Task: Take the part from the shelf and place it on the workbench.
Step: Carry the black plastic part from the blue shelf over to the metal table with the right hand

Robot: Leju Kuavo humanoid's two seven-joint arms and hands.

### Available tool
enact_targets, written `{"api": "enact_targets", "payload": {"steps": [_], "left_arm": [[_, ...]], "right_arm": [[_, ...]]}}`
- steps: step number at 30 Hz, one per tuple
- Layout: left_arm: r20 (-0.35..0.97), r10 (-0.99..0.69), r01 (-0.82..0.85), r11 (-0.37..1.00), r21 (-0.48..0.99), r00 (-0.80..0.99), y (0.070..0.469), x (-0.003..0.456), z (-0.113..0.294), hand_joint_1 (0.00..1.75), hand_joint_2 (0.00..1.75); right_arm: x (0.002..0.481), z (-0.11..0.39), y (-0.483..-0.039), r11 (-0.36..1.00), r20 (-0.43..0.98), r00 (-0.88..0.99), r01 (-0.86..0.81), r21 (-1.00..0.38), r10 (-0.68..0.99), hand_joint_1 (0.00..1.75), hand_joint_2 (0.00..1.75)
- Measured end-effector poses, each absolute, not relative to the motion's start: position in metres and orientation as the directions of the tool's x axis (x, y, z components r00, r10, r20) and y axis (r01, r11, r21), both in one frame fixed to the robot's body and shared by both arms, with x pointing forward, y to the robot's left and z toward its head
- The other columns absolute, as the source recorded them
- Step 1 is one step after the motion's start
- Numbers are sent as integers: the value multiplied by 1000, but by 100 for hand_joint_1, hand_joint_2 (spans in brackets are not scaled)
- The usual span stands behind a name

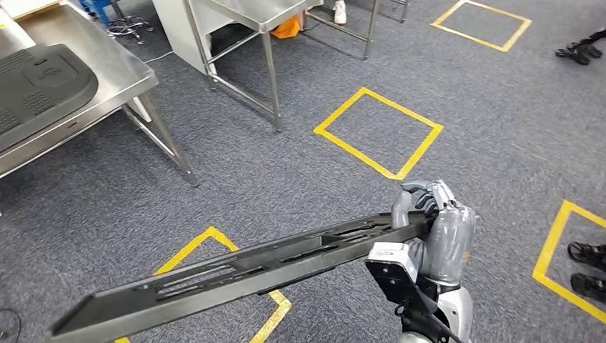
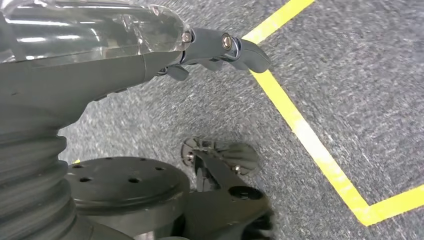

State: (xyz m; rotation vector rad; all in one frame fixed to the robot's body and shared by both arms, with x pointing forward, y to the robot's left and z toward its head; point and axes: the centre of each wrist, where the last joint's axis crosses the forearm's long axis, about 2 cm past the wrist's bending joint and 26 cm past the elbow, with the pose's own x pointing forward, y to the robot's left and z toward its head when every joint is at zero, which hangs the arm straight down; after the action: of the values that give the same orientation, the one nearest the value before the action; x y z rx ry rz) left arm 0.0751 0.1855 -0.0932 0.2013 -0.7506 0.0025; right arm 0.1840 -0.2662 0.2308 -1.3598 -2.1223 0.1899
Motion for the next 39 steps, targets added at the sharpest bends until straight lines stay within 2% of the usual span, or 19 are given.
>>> {"api": "enact_targets", "payload": {"steps": [39], "left_arm": [[671,-64,-79,980,181,739,186,75,-93,0,175]], "right_arm": [[183,229,-266,468,419,-289,775,-426,861,175,175]]}}
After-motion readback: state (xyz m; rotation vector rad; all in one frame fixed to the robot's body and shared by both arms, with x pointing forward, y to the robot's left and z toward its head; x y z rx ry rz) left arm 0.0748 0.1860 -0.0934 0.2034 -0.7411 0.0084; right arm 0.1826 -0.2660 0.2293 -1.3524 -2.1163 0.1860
